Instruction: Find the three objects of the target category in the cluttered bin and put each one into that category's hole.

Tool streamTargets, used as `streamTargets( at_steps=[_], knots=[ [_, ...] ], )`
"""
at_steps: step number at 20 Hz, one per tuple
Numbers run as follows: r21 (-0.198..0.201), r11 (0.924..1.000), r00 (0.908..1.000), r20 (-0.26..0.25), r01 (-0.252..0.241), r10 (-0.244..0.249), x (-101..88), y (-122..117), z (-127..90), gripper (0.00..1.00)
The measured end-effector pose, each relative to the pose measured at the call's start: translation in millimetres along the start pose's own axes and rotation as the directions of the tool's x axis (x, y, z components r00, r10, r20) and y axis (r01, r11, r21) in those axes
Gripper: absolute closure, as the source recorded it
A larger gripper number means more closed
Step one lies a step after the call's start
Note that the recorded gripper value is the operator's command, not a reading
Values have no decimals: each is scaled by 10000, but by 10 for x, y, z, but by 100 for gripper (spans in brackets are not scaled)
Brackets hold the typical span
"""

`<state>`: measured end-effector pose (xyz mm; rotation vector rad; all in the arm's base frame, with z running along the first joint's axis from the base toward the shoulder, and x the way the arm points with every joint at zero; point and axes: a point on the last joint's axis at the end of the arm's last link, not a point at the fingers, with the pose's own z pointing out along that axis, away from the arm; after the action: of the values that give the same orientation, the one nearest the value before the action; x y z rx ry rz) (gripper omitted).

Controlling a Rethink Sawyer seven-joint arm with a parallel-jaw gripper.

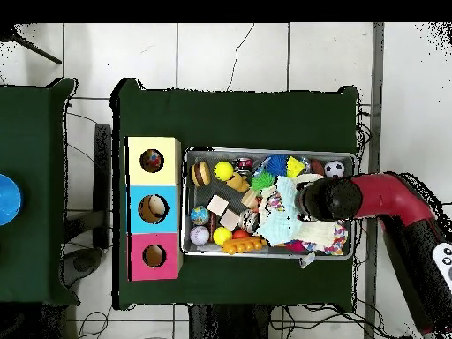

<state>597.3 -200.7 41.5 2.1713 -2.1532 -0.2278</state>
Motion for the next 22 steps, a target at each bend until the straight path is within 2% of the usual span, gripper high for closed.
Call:
streamTargets(
  at_steps=[2,4,6,10,15,18,19,22],
  knots=[
    [-184,9998,9999,-131,23,-25,60,-6,-125,100],
    [-348,9994,9992,-403,-18,4,181,-39,-340,100],
    [-263,9996,9982,-587,-127,112,265,-79,-469,100],
    [-17,9996,9964,-793,-299,297,379,-133,-593,100],
    [402,9984,9962,-764,-399,429,463,-194,-566,100],
    [1138,9931,9981,-514,-286,346,422,-291,-382,100],
    [1560,9874,9993,-243,-259,301,359,-353,-255,0],
    [1795,9834,9996,-63,-268,284,314,-385,-179,0]
  ],
)
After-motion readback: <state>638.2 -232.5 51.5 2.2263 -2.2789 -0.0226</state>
